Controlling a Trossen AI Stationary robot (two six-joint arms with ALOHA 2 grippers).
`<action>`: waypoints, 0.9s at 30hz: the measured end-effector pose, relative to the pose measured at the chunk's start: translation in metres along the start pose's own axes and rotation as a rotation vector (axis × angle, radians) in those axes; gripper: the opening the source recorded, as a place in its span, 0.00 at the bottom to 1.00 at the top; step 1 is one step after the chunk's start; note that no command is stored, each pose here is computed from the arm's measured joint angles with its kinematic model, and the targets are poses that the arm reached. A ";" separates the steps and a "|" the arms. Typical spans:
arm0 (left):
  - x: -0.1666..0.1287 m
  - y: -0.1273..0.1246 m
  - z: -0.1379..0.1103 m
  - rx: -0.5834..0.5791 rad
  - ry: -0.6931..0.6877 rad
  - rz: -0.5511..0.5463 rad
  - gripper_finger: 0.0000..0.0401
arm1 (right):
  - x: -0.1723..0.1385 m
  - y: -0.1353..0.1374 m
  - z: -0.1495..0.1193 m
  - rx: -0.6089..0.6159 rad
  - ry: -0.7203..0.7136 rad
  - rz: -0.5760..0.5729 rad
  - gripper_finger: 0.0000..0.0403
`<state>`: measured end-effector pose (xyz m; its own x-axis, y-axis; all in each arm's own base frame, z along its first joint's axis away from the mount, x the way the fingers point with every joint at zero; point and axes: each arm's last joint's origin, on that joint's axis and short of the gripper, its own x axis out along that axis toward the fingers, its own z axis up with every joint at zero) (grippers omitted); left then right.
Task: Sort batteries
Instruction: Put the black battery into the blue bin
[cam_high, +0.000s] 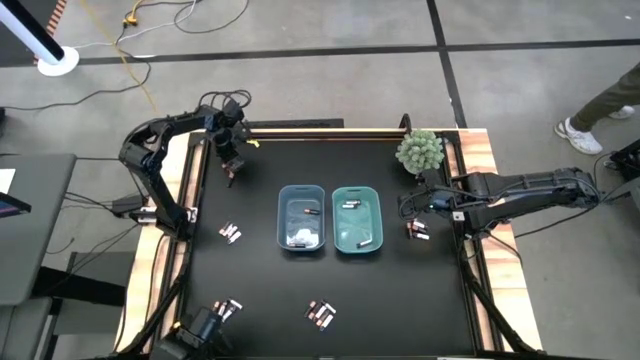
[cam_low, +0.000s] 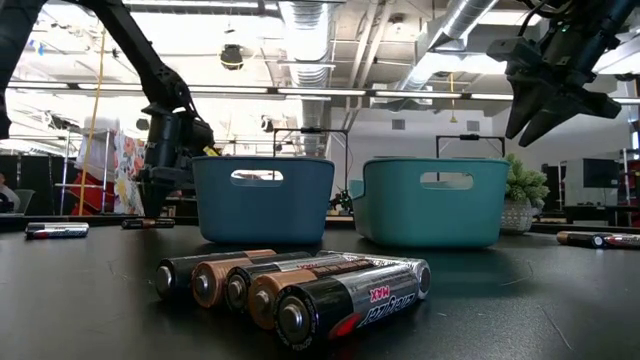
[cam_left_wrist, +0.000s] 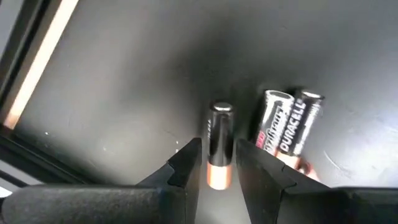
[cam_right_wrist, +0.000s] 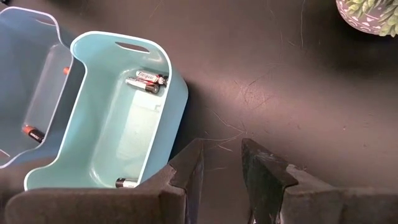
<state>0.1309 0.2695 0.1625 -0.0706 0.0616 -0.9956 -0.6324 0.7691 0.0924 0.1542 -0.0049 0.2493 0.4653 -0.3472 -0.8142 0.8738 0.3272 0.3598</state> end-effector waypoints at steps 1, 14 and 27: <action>0.002 0.000 0.000 0.002 -0.001 0.009 0.23 | 0.000 0.000 0.000 0.000 0.000 0.000 0.32; 0.010 0.002 -0.004 -0.010 -0.008 0.043 0.23 | 0.000 0.000 0.000 0.000 0.000 0.001 0.32; 0.018 0.005 0.002 -0.028 0.020 0.056 0.10 | 0.000 0.000 0.000 -0.012 0.000 0.001 0.32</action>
<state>0.1281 0.2754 0.1451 -0.1218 0.0908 -0.9884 -0.6485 0.7466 0.1485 0.1542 -0.0049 0.2493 0.4660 -0.3467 -0.8140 0.8716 0.3380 0.3551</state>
